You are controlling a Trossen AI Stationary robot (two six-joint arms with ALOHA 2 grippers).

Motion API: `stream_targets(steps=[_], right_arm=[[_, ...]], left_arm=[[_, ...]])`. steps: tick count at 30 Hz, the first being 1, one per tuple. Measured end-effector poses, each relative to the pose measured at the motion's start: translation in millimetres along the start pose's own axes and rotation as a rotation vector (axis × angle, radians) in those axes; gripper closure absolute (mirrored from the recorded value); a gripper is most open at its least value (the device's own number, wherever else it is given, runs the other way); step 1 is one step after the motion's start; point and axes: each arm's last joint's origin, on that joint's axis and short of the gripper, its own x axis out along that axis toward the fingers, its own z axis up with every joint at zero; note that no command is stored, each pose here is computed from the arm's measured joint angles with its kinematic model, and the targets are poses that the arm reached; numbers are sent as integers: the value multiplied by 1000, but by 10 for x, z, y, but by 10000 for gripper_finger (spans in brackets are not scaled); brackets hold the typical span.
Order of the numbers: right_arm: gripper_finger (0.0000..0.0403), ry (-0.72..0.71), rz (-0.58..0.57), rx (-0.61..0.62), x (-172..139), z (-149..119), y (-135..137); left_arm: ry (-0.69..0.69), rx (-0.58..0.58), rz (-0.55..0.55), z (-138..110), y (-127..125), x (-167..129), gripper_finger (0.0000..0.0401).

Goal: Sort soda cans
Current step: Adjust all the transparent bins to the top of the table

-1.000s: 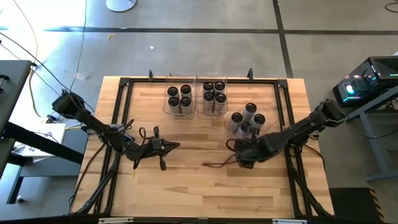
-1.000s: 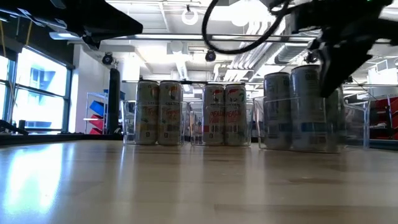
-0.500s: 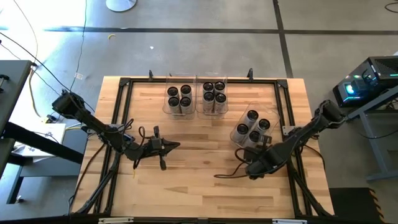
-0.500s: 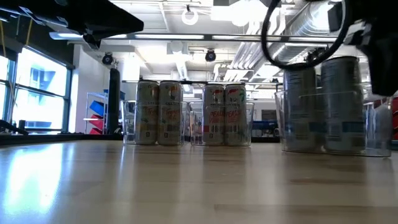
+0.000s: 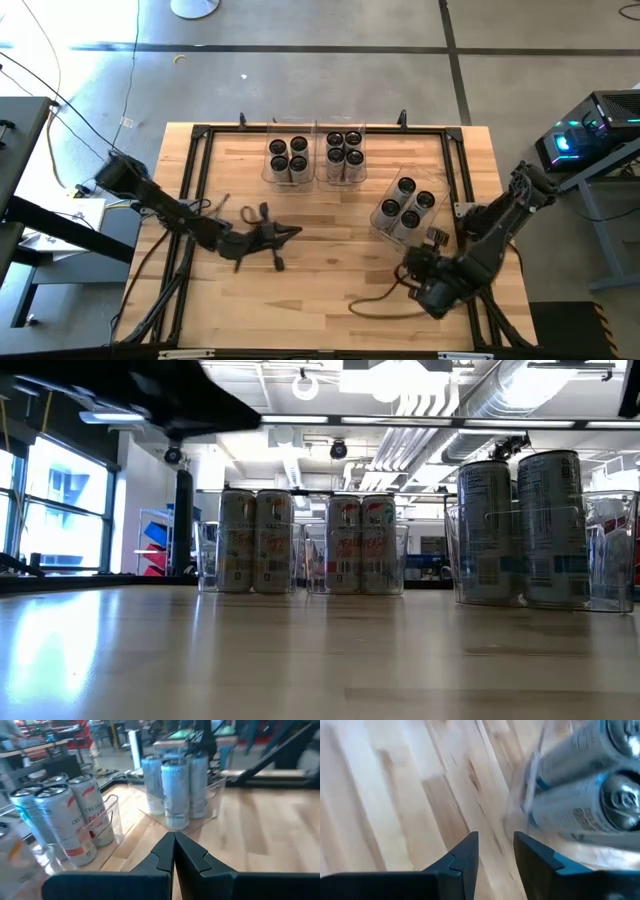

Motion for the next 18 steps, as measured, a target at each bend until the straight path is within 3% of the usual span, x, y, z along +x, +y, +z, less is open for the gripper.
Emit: stream_targets(steps=[7,13,18], right_arm=[[284,-72,2,174,-4,-393,102],[287,-50,-46,350,166,-702,68],[320,-76,-222,548,470,-786,-145]], left_arm=[[93,111,103,-90,-201,767,400],[278,44,-43,-176,20,1432,400],[333,76,-45,-361,179,1813,401]])
